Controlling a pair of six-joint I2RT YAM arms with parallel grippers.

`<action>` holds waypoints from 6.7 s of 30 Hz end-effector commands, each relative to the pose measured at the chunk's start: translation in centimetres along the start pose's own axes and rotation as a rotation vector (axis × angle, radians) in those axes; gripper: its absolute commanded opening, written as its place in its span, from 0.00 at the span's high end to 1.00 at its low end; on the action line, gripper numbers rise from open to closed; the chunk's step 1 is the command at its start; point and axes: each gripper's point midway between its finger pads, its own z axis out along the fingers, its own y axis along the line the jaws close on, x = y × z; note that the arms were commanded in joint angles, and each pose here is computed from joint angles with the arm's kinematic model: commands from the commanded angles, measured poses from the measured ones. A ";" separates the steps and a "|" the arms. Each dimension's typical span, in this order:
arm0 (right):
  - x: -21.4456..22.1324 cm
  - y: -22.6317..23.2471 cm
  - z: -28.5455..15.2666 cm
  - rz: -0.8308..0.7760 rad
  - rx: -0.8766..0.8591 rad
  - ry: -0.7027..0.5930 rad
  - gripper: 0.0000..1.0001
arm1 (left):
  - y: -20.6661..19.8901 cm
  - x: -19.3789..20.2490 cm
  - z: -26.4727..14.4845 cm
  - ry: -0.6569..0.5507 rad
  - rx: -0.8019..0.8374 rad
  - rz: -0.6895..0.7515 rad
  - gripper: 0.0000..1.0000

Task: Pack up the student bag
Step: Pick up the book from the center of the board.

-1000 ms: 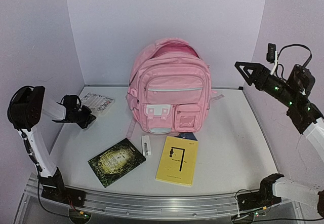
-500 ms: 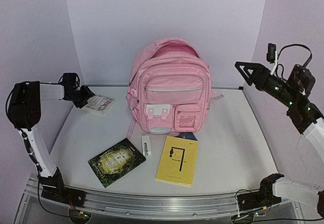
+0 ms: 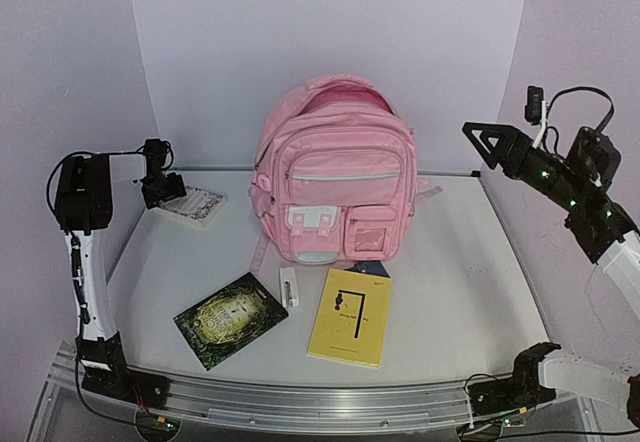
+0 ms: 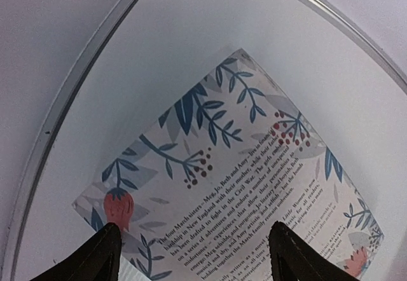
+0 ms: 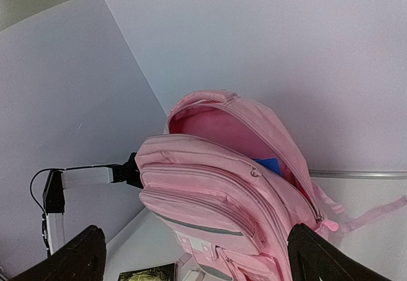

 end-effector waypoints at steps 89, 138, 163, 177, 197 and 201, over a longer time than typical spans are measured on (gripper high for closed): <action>1.6 1.0 -1.3 -0.011 -0.014 0.064 0.02 | -5.6 15.3 -4.9 0.386 0.160 0.212 0.35; 43.2 16.9 21.0 0.725 0.037 0.476 0.37 | -0.7 20.2 -9.7 0.364 0.197 0.007 0.17; 52.2 13.1 26.1 0.638 0.250 0.575 0.48 | -2.3 22.5 -10.0 0.431 0.261 0.029 0.38; 53.5 13.6 26.8 0.645 0.205 0.617 0.53 | -7.0 22.6 -15.4 0.466 0.603 -0.024 0.44; 45.4 17.4 27.6 0.814 -0.035 0.433 0.94 | -4.9 25.1 -13.8 0.506 0.518 -0.059 0.59; 41.7 19.3 27.7 0.836 -0.145 0.355 1.00 | -4.0 24.1 -14.3 0.452 0.462 -0.048 0.50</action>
